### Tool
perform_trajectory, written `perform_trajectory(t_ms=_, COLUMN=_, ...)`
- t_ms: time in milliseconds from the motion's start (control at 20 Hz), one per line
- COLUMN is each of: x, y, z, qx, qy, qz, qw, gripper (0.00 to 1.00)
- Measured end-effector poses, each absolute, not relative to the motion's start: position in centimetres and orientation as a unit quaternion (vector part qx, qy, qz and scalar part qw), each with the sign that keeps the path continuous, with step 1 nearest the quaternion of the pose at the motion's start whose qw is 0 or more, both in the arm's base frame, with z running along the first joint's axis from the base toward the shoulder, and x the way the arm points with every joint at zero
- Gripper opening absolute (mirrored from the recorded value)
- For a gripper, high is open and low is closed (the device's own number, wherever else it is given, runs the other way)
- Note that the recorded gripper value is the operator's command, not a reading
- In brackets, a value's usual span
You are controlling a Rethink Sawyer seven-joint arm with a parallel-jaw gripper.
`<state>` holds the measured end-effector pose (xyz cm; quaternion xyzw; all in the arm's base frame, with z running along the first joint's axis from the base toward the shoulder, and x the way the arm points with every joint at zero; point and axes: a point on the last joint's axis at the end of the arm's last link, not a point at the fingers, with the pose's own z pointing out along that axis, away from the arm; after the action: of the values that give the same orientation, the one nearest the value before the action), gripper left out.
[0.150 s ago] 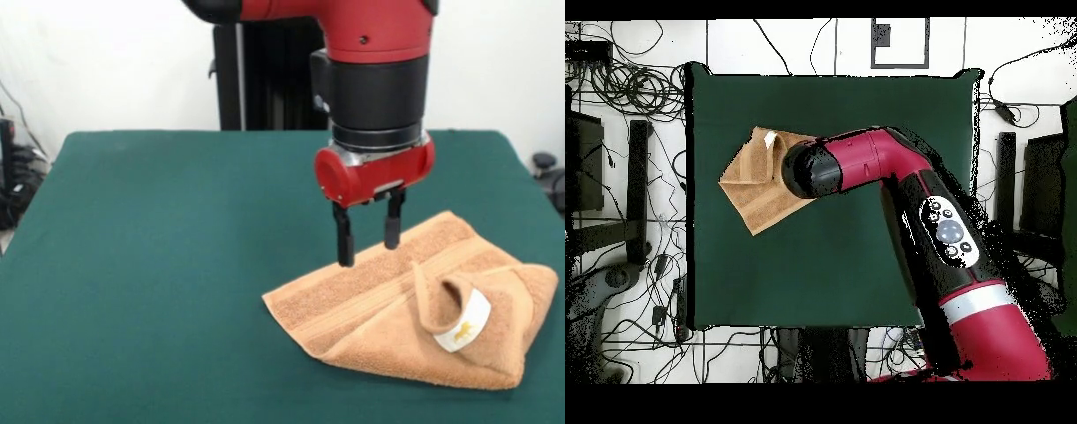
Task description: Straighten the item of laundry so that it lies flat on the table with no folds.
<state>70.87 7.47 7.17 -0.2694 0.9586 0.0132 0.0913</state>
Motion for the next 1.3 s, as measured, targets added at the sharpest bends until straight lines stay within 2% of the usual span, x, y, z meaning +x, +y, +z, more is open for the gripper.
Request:
perform_trajectory(t_ms=700, x=68.1, y=6.5, z=3.2, qx=-0.261, qy=0.963, qz=0.039, qw=0.056, gripper=1.00)
perform_trajectory(t_ms=1300, x=66.1, y=5.4, z=-1.8, qx=-0.248, qy=0.965, qz=0.069, qw=0.056, gripper=1.00)
